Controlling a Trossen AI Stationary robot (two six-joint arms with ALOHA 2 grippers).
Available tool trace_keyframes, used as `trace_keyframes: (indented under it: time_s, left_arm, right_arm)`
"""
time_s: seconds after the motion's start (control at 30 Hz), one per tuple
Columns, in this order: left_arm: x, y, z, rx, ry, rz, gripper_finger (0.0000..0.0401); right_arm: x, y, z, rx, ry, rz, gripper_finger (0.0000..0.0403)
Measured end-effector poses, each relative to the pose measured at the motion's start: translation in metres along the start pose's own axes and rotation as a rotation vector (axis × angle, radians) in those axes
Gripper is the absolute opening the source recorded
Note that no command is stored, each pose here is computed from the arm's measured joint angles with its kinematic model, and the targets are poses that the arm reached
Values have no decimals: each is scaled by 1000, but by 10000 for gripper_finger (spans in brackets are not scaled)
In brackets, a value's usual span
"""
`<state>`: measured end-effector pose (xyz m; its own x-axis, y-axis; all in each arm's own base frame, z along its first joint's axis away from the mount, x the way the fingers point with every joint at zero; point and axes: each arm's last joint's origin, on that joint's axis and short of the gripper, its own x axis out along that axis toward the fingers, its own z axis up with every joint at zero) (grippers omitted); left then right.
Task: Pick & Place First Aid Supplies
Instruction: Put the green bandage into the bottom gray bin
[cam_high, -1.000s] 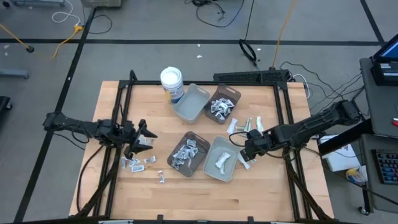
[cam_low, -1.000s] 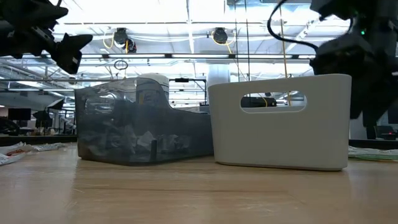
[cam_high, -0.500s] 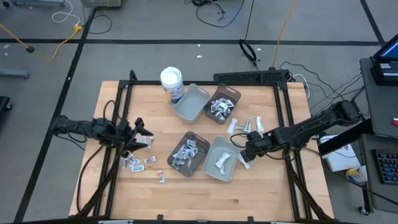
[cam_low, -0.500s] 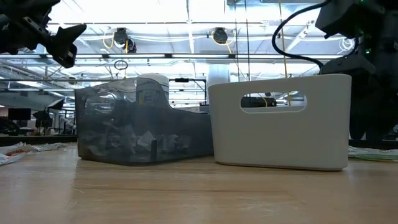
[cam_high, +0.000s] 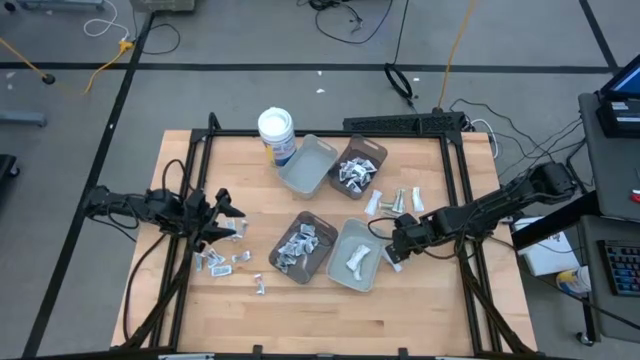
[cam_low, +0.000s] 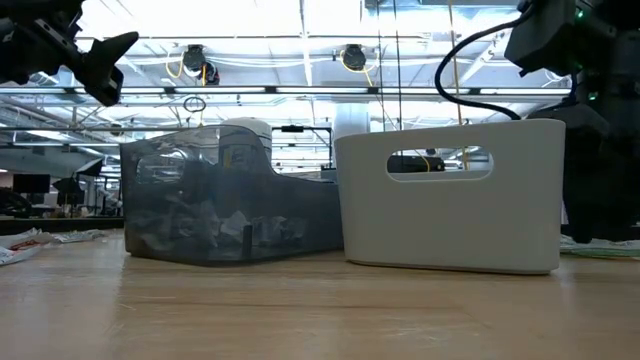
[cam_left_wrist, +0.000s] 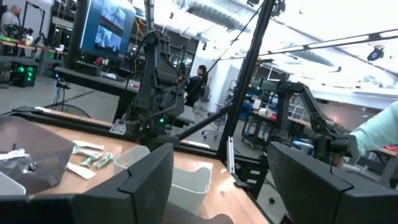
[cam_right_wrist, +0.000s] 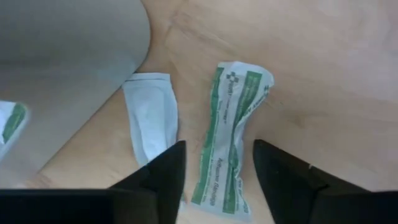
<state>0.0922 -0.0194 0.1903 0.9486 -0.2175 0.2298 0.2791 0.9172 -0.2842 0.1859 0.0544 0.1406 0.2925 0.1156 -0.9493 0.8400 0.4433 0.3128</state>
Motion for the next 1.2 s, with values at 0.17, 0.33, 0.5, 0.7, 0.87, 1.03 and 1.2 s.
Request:
trace_keyframes:
  time_s: [0.17,0.33,0.5,0.7,0.87,1.03,1.2]
  left_arm:
    - [0,0,-1,-20,7,2,267]
    - [0,0,-1,-21,7,2,267]
    - [0,0,-1,-20,7,2,267]
    - [0,0,-1,-20,7,2,267]
    - [0,0,-1,-20,7,3,267]
    - [0,0,-1,-20,7,2,267]
    - [0,0,-1,-20,7,3,267]
  right_arm:
    - [0,-2,-1,-17,15,-12,86]
    - [0,-2,-1,-60,26,-6,10]
    - [-11,-8,-3,-105,36,-26,3]
    - [-34,-18,-7,-182,49,20,1]
    - [-52,-30,-10,-215,66,-10,1]
    - [-72,-32,-10,-208,74,-70,1]
    - [-85,-25,-10,-157,67,-44,0]
